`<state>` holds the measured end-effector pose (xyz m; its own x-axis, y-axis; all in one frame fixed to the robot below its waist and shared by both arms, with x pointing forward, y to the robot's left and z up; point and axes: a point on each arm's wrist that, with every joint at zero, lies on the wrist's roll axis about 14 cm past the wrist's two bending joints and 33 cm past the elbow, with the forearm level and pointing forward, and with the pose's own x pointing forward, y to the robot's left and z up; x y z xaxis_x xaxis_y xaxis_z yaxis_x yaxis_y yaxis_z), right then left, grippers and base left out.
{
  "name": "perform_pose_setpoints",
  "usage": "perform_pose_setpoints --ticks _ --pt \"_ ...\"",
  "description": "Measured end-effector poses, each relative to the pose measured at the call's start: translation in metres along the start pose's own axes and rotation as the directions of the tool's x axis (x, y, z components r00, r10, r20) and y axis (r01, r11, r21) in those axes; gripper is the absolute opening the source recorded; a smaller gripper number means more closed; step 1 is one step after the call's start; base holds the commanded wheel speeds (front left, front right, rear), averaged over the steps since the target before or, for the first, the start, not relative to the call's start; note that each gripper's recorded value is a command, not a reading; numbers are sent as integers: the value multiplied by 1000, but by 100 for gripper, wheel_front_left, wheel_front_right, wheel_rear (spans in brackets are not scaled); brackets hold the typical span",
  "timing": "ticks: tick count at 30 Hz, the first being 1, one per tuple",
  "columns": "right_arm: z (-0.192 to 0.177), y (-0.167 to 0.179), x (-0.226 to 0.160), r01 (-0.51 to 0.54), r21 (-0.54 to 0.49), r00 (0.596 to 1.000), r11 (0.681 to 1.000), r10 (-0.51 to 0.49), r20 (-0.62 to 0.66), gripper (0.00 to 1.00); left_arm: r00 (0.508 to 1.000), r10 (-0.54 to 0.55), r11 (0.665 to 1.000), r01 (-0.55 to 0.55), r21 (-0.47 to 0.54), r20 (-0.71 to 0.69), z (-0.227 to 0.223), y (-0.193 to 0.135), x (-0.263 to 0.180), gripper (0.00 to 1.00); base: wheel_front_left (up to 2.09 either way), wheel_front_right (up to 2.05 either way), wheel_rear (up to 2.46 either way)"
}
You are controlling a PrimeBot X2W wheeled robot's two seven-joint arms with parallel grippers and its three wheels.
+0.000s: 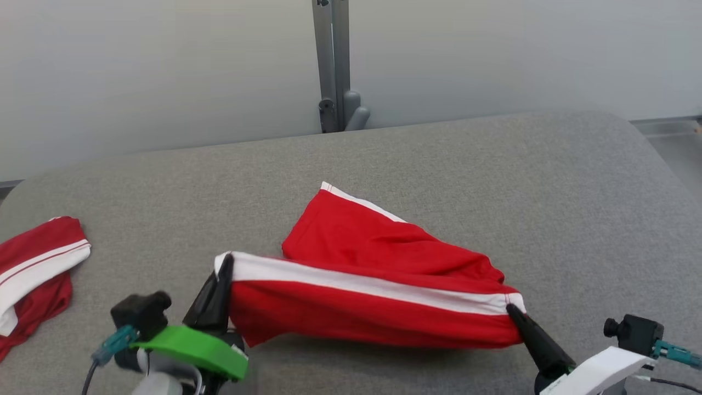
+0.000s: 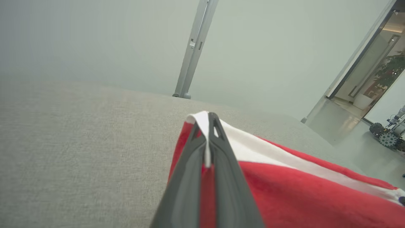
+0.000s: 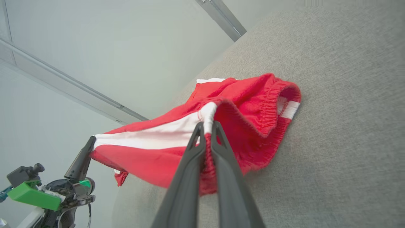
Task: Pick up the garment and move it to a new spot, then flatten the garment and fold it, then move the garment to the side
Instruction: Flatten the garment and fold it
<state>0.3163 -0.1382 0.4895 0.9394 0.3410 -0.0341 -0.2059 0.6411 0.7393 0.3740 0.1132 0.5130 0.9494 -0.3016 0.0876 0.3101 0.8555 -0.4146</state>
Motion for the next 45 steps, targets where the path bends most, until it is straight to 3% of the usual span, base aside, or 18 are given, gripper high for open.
perform_pose_setpoints --ticks 6,17,30,40,41,42,43,44,45 --pt "21 -18 9 78 70 988 994 -86 125 0 992 -101 991 107 77 -72 -8 -19 56 0 0 0 0" --pt "40 -39 51 153 133 952 979 -182 246 0 967 -132 958 181 222 -220 -41 -15 147 0 0 0 0" --pt "32 -81 71 291 103 920 951 -308 242 0 915 -115 940 226 255 -386 -110 -1 189 0 0 0 0" --pt "27 -97 75 349 57 907 935 -353 229 0 905 -113 943 227 241 -409 -128 3 200 0 0 0 0" --pt "27 -98 76 352 54 907 934 -355 228 6 906 -112 944 225 240 -409 -128 3 201 0 0 0 0" --pt "26 -99 76 357 50 906 933 -358 225 41 906 -111 945 223 238 -407 -128 3 202 18 0 0 0" --pt "24 -101 75 364 47 905 930 -365 218 95 908 -111 946 220 237 -403 -128 3 204 84 0 0 0" --pt "20 -103 75 371 43 905 928 -371 208 100 912 -110 948 216 233 -396 -126 3 206 100 0 0 0" --pt "18 -104 74 375 43 905 926 -376 201 100 914 -110 949 214 232 -391 -124 3 207 100 0 0 0"
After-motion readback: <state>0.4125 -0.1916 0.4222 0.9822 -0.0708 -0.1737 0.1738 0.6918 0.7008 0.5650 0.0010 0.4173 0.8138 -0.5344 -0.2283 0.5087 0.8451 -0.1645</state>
